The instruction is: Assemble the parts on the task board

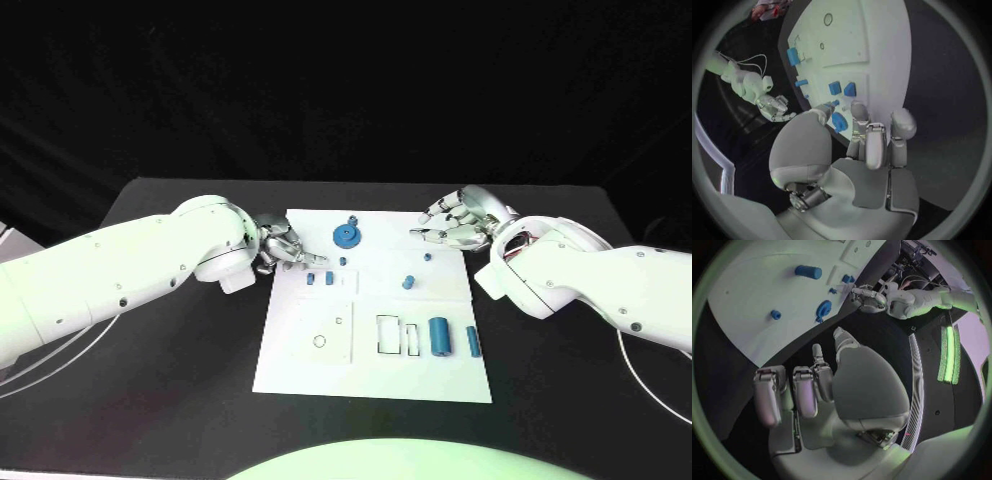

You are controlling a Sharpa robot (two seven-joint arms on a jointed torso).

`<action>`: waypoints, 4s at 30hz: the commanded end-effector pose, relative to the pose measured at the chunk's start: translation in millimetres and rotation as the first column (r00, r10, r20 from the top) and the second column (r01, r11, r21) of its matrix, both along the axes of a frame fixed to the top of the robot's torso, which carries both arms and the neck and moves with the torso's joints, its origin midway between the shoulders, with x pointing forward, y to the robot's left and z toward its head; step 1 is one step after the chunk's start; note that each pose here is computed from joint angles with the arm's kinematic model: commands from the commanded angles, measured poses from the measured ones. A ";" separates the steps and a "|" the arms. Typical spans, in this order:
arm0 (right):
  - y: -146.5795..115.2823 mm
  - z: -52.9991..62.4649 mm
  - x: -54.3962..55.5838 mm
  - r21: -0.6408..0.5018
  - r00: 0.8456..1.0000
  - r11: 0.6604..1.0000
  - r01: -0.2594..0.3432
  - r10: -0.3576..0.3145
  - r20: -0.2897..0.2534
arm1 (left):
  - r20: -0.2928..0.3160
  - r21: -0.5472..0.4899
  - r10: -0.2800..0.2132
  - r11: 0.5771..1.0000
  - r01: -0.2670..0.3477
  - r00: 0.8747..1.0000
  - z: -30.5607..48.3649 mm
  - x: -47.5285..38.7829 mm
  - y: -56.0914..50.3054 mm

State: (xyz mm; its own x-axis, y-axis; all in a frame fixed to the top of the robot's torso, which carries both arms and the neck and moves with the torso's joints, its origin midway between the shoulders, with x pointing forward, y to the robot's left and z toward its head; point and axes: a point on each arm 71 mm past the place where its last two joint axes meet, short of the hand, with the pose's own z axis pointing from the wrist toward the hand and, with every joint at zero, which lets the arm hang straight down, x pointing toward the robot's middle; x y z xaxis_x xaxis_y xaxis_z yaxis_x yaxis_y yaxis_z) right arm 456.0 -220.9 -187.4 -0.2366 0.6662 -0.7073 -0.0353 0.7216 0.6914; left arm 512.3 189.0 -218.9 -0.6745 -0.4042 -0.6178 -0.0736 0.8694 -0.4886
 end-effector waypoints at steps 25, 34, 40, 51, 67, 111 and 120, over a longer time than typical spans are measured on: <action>0.4 2.3 -0.2 -0.005 0.999 1.000 -0.031 0.031 0.044 | 0.544 0.007 -0.341 0.916 0.402 0.767 13.3 -11.8 -53.0; 1.3 2.9 -0.7 -0.009 0.998 0.999 -0.035 0.035 0.050 | 0.483 0.119 -0.417 0.903 0.414 0.770 1.2 -9.2 -61.5; 1.9 3.4 -0.8 -0.007 0.998 0.999 -0.035 0.035 0.057 | 0.451 0.160 -0.435 0.898 0.409 0.779 -2.8 -7.4 -65.8; 2.3 6.5 -0.5 0.007 0.994 0.999 -0.040 0.039 0.099 | 0.437 0.189 -0.429 0.903 0.386 0.790 -5.6 -2.7 -67.7; 5.3 9.0 0.0 0.050 0.990 0.997 -0.057 0.050 0.132 | 0.419 0.195 -0.439 0.899 0.393 0.795 -8.8 1.3 -74.1; 8.7 6.2 0.1 0.063 0.992 0.995 -0.076 0.069 0.109 | 0.425 0.162 -0.429 0.902 0.399 0.797 -11.7 3.2 -79.2; 8.2 4.6 0.2 0.060 0.993 0.995 -0.076 0.070 0.100 | 0.455 0.097 -0.378 0.921 0.378 0.806 -6.3 0.7 -72.9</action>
State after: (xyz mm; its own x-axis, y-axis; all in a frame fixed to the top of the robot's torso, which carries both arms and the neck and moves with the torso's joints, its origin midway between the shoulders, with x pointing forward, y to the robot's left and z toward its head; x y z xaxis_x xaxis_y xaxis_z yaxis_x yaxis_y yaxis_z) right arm 456.7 -214.3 -182.0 -0.2016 0.7013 -0.6838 -0.1460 0.6688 0.7290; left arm 513.8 117.9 -228.2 -0.4147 -0.1260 -0.9012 0.4949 0.7998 -0.3396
